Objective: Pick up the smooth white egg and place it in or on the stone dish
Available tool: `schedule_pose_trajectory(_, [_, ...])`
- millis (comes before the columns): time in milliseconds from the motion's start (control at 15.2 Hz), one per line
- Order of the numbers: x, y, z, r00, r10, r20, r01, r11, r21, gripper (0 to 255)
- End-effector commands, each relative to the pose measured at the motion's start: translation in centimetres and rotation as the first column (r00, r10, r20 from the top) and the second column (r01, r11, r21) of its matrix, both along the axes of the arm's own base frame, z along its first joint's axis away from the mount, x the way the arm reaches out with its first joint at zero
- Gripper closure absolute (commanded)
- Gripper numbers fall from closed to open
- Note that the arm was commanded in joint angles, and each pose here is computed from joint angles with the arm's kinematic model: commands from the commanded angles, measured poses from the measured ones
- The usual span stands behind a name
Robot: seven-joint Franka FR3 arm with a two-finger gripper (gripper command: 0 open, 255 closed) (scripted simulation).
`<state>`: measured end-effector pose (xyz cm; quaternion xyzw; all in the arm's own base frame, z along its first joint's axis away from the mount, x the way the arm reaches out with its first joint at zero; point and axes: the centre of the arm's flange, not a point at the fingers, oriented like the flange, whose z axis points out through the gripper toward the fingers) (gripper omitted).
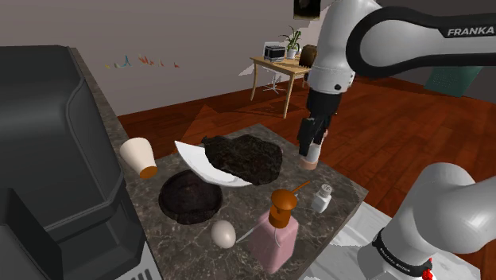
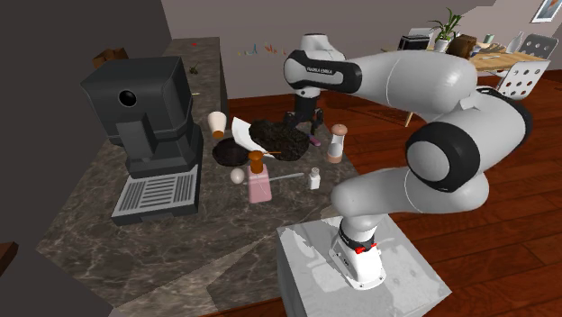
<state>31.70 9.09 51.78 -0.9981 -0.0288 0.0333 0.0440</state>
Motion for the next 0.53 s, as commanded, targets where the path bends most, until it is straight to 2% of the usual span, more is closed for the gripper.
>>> schedule_pose_trajectory(0, [0.7, 2.4, -1.1, 1.000, 0.007, 0.001, -0.007, 1.000, -0.004, 0])
schedule_pose_trajectory(462, [2.9, 10.4, -5.6, 0.999, 0.033, -0.001, -0.033, 0.999, -0.020, 0])
